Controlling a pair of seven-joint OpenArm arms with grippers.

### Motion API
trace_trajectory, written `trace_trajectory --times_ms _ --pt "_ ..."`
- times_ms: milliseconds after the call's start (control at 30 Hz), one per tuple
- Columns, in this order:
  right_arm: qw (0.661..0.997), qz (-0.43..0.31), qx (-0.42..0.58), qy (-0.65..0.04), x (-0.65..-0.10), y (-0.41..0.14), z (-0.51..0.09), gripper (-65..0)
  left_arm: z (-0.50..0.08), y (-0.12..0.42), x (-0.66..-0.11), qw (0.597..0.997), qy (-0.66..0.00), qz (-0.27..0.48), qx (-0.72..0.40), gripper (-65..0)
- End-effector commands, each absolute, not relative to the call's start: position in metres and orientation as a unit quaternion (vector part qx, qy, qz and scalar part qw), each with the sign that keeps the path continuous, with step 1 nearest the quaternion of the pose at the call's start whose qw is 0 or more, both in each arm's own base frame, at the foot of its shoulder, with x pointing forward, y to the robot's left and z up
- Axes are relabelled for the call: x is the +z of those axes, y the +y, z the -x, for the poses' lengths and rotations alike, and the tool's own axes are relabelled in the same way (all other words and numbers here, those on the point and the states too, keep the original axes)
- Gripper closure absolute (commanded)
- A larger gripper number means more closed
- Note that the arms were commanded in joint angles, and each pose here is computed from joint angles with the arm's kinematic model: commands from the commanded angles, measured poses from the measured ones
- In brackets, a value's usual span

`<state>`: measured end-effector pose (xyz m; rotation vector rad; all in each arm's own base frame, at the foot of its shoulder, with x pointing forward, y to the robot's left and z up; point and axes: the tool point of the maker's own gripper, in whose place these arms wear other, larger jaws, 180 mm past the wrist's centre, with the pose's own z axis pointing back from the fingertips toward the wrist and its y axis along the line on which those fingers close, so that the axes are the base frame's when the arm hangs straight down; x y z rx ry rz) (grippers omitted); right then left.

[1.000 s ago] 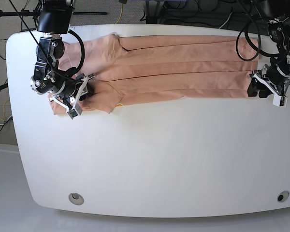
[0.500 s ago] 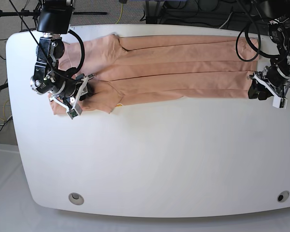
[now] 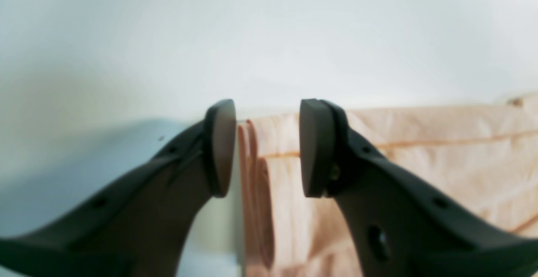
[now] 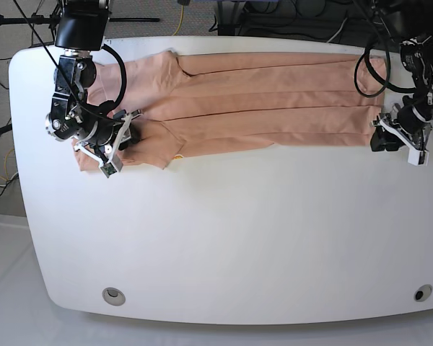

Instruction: Fold the T-shirt properly

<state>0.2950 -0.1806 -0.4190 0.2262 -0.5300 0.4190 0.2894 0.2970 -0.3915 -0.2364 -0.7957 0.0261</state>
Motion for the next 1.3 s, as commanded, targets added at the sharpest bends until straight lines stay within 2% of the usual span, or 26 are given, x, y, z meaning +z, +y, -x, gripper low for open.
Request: trace_trajectory --times_ms 0,100,167,300,433,500,633,900,967,1267 --pt "0.935 -0.099 0.211 -0.267 -0.411 -0.186 -0.302 -18.6 -0.296 0.300 -0.378 0.906 -0.408 0.114 0.003 -25.5" --pt "0.935 -0.099 0.211 -0.267 -0.410 -0.186 -0.302 -18.5 -0.295 0.297 -0.379 0.906 -0.408 0.114 -0.003 -23.8" --pt "0.935 -0.103 0.209 -0.269 -0.411 -0.185 -0.301 -18.1 -0.293 0.292 -0.378 0.902 -0.416 0.117 -0.007 -15.4" --pt "0.934 -0.104 0.209 -0.269 -0.411 -0.184 -0.301 -18.1 -0.294 0.291 -0.376 0.901 -0.419 0.117 -0.011 -6.9" --pt "0.934 -0.104 0.209 -0.269 -0.412 -0.184 -0.301 -18.1 -0.295 0.292 -0.369 0.898 -0.425 0.112 -0.018 -3.6" --pt "0.934 -0.105 0.210 -0.269 -0.412 -0.183 -0.301 -18.0 -0.295 0.291 -0.365 0.896 -0.429 0.108 -0.024 -4.9" --pt "0.934 -0.102 0.209 -0.272 -0.410 -0.184 -0.302 -18.1 -0.295 0.283 -0.339 0.884 -0.456 0.090 -0.059 -11.6" --pt "0.933 -0.106 0.209 -0.273 -0.411 -0.182 -0.301 -18.2 -0.295 0.281 -0.332 0.884 -0.454 0.084 -0.070 -21.4" --pt "0.932 -0.107 0.209 -0.274 -0.410 -0.180 -0.303 -18.6 -0.296 0.279 -0.333 0.888 -0.447 0.084 -0.075 -26.5" --pt "0.934 -0.105 0.210 -0.271 -0.411 -0.181 -0.303 -18.6 -0.301 0.283 -0.336 0.885 -0.451 0.090 -0.069 -33.9"
